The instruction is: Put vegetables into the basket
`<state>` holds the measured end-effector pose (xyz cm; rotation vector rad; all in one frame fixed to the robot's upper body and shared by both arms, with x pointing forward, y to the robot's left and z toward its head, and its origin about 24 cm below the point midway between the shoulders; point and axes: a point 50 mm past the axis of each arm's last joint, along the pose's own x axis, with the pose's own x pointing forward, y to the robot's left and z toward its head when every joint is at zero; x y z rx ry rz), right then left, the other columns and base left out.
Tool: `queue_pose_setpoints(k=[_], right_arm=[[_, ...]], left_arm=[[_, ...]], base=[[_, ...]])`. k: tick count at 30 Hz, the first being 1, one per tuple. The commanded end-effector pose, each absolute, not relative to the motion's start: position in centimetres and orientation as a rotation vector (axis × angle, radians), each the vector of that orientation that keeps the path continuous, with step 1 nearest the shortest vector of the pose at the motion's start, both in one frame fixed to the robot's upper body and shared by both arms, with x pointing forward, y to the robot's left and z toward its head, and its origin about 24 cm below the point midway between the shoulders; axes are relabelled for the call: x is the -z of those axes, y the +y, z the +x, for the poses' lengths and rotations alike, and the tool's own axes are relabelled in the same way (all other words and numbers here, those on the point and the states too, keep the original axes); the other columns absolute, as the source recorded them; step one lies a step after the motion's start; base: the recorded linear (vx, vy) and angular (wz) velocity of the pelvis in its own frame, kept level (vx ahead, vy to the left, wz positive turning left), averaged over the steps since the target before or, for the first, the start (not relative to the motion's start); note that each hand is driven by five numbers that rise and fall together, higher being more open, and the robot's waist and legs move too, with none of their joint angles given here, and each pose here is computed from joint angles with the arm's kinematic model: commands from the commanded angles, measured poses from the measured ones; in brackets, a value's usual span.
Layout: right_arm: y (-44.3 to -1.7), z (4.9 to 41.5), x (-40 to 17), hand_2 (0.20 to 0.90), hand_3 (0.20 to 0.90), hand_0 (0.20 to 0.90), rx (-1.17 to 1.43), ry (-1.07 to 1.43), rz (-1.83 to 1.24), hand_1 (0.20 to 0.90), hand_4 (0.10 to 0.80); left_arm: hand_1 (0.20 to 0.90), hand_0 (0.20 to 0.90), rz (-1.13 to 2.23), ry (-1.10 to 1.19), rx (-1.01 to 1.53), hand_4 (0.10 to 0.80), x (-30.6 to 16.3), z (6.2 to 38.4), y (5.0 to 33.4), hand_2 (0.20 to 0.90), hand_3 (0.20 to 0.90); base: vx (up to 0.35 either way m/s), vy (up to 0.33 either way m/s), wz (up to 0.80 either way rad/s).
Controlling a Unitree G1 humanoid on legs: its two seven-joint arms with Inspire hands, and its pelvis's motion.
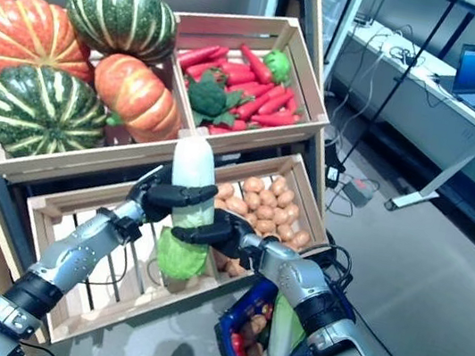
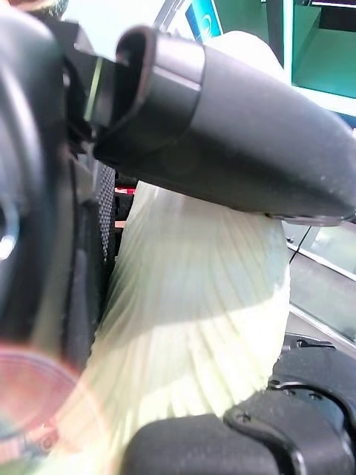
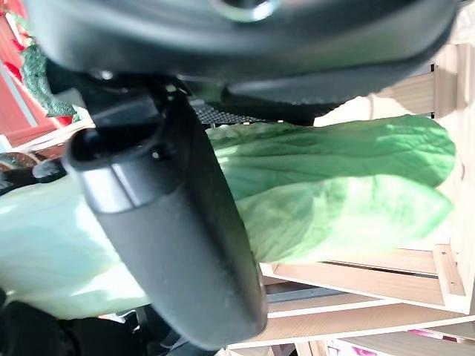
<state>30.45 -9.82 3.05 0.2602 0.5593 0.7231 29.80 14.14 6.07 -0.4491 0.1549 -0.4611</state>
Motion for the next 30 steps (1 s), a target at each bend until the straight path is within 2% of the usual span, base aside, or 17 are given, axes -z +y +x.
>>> queue_pose_setpoints(k=[1,4,5,6,7,16,30], right_arm=[[-7.5,34.5,-8.9,0.3,0.3,0.3,-0.683,0.308,0.446,0.3,0.4],[-7.6,34.4,-8.7,0.3,0.3,0.3,-0.673,0.306,0.454,0.3,0.4],[-7.7,34.4,-8.6,0.3,0.3,0.3,-0.668,0.306,0.454,0.3,0.4],[-7.9,34.4,-8.6,0.3,0.3,0.3,-0.665,0.307,0.455,0.3,0.4],[-8.0,34.4,-8.5,0.3,0.3,0.3,-0.661,0.308,0.453,0.3,0.4],[-11.2,34.3,-7.1,0.3,0.3,0.3,-0.538,0.315,0.386,0.3,0.4],[-20.3,30.9,-1.0,0.3,0.3,0.3,-0.219,0.469,0.384,0.3,0.4]], left_arm=[[0.3,0.3,-0.69,-0.093,0.944,0.4,-11.9,28.1,5.5,0.3,0.3],[0.3,0.3,-0.681,-0.095,0.935,0.4,-12.0,28.2,5.6,0.3,0.3],[0.382,0.382,-0.674,-0.094,0.924,0.455,-12.0,28.2,5.7,0.382,0.382],[0.382,0.382,-0.666,-0.091,0.916,0.455,-12.0,28.3,5.8,0.382,0.382],[0.9,0.9,-0.661,-0.082,0.915,0.8,-11.9,28.3,5.8,0.9,0.9],[0.9,0.9,-0.618,-0.068,0.851,0.8,-11.5,28.9,7.4,0.9,0.9],[0.9,0.9,-0.525,-0.066,0.679,0.8,-10.3,29.6,12.4,0.9,0.9]], base=[[0.0,0.0,0.0],[0.0,0.0,0.0],[0.0,0.0,0.0],[0.0,0.0,0.0],[0.0,0.0,0.0],[-0.002,0.0,-0.01],[-0.011,-0.011,-0.07]])
